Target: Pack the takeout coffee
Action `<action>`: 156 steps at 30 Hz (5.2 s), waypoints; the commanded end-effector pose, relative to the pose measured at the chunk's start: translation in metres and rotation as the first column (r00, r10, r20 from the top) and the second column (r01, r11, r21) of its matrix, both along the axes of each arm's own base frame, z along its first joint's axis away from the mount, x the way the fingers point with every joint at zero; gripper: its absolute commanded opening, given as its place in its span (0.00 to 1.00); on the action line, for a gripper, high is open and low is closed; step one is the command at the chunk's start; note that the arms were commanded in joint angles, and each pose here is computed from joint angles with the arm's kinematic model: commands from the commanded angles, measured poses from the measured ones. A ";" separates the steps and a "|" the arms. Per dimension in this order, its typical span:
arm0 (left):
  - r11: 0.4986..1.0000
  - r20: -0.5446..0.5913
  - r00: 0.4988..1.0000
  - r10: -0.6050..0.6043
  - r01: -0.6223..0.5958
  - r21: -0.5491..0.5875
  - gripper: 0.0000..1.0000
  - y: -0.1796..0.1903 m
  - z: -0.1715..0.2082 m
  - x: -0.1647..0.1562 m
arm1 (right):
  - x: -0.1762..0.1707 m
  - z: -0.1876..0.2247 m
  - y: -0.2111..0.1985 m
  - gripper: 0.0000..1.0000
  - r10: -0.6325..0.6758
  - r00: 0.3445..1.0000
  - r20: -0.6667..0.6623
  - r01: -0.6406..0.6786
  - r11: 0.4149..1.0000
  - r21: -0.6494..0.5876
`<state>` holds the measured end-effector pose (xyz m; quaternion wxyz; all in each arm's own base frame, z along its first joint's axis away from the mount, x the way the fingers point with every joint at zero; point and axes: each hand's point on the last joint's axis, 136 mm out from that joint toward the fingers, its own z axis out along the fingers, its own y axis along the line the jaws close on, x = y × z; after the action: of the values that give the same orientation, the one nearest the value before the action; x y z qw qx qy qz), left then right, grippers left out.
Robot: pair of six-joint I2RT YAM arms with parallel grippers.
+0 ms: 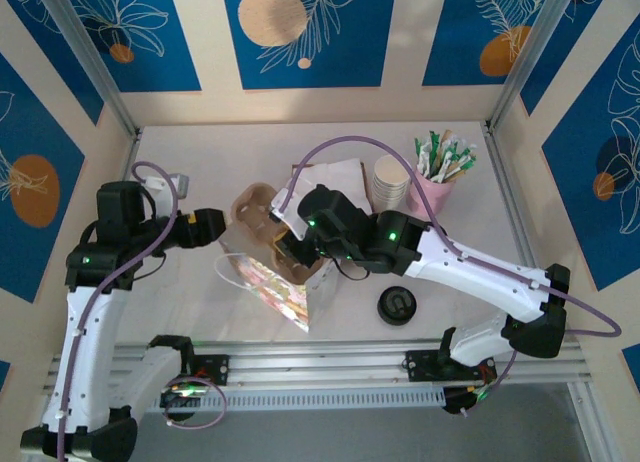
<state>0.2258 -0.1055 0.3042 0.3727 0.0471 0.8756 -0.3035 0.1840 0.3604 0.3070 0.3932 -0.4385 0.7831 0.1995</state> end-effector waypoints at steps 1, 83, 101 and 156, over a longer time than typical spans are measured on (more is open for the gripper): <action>0.988 0.051 0.990 -0.134 0.138 -0.071 0.75 -0.021 0.017 -0.013 | 0.001 0.003 -0.002 0.25 -0.015 1.000 -0.016 0.014 1.000 -0.025; 0.997 0.063 0.996 -0.065 0.066 -0.026 0.71 -0.010 -0.031 0.001 | -0.007 -0.082 0.004 0.25 0.140 0.967 -0.212 -0.228 0.845 -0.484; 0.997 0.069 0.995 -0.067 0.070 -0.038 0.70 -0.011 -0.031 -0.005 | -0.005 -0.120 0.008 0.24 0.128 0.933 -0.336 -0.290 0.820 -0.493; 0.982 0.096 0.978 0.186 -0.187 0.006 0.74 0.025 -0.008 -0.002 | 0.029 -0.134 0.025 0.80 0.116 0.982 -0.147 -0.171 0.874 -0.454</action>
<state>0.2278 -0.0809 0.2874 0.4386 -0.0132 0.8608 -0.2578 0.2067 0.3760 0.1266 0.1513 -0.5687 0.8075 0.0406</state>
